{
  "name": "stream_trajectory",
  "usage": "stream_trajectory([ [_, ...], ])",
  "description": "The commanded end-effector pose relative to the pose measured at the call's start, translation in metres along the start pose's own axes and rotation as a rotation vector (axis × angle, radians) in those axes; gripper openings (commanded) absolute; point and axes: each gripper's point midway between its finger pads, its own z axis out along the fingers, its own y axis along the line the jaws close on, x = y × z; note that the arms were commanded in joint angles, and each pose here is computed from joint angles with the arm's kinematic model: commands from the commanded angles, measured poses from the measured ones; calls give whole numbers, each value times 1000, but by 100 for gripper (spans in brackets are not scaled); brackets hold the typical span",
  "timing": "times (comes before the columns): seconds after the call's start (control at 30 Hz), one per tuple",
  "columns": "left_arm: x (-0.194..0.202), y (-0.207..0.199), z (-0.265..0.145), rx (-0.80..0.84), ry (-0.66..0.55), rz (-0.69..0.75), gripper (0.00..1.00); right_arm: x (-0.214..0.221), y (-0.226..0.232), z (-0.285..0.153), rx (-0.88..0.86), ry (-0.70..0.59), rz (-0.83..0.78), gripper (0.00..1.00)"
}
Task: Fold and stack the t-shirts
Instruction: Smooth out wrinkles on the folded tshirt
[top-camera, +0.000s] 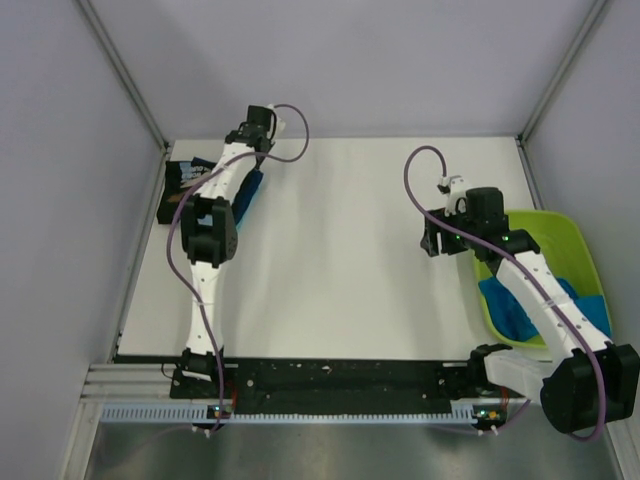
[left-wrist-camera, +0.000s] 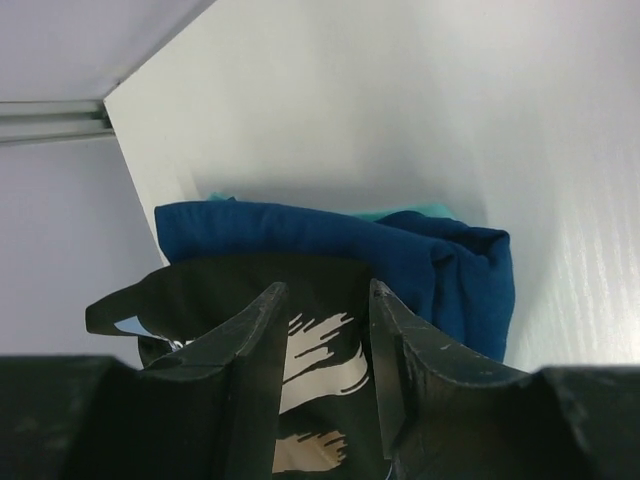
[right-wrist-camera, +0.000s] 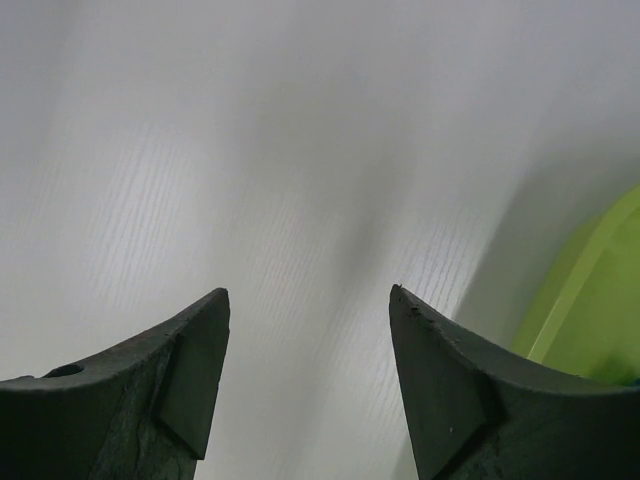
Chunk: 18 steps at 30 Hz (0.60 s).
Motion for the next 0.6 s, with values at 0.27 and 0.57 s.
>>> stream_trajectory([
  [0.27, 9, 2, 10, 54, -1, -23, 24, -10, -5, -3, 20, -46, -20, 64],
  [0.57, 9, -2, 11, 74, -11, -26, 36, -10, -6, -3, 25, -42, -21, 64],
])
